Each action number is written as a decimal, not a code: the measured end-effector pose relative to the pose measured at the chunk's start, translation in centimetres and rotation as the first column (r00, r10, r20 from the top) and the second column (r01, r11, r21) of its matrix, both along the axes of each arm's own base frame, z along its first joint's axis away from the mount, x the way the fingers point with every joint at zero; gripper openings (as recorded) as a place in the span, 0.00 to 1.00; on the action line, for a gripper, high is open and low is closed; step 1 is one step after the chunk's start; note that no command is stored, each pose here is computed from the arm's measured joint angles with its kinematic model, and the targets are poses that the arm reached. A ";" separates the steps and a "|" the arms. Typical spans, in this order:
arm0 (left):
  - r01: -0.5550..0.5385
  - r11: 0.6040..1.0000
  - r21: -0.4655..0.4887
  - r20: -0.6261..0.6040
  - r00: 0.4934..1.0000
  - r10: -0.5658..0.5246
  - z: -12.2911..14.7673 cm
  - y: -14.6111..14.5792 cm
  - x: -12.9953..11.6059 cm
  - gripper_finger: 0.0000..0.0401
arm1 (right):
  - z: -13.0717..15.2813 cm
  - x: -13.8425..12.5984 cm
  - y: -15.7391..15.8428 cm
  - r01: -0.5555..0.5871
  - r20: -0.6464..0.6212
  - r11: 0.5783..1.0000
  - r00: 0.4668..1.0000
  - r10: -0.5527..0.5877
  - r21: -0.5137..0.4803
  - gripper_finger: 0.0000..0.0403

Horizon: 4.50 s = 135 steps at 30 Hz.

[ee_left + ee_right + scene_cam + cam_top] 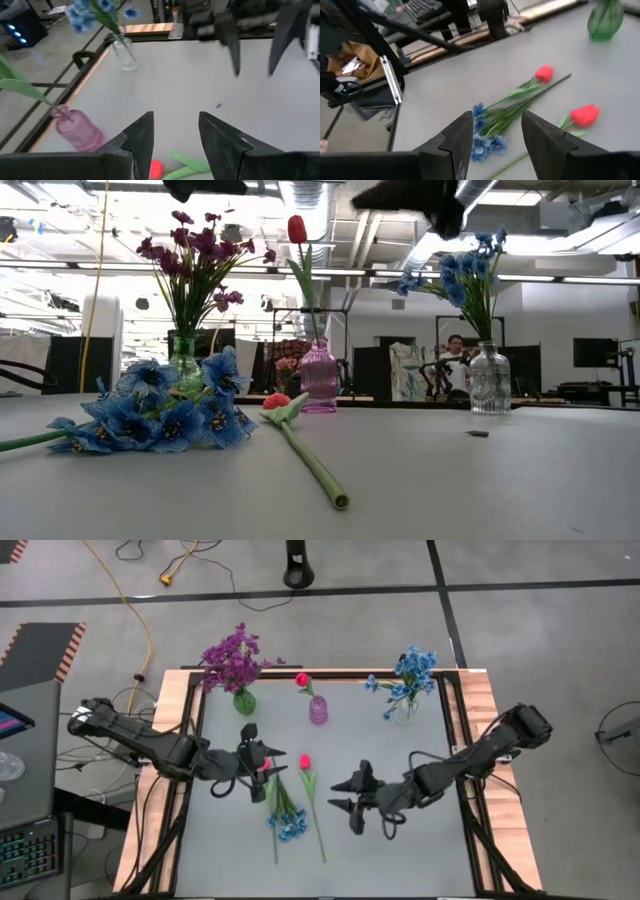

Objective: Sort flowers into vase by color
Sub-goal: Put the right pink flower into the purple vase

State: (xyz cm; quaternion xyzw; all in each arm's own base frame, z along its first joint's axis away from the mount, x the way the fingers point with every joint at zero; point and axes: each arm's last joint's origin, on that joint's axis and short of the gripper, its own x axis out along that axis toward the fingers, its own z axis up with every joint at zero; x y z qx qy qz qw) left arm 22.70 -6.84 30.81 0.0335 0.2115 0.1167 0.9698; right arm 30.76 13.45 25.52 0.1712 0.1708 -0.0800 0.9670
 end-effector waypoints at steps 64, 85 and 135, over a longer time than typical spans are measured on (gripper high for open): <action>0.013 0.996 -0.091 0.001 1.000 -0.013 -2.9 -0.8 -0.3 0.36 | -15.6 9.6 -2.3 0.378 -0.307 0.908 0.899 -0.313 0.182 0.33; 0.014 0.995 -0.095 0.004 1.000 -0.014 -2.8 -0.8 -0.4 0.36 | -15.1 9.6 -2.7 0.345 -0.331 0.923 0.902 -0.276 0.172 0.08; 0.061 0.994 -0.086 0.089 0.995 -0.053 -6.9 -8.2 2.2 0.36 | -4.5 -0.1 -2.8 0.130 0.340 0.992 0.932 -0.124 0.007 0.07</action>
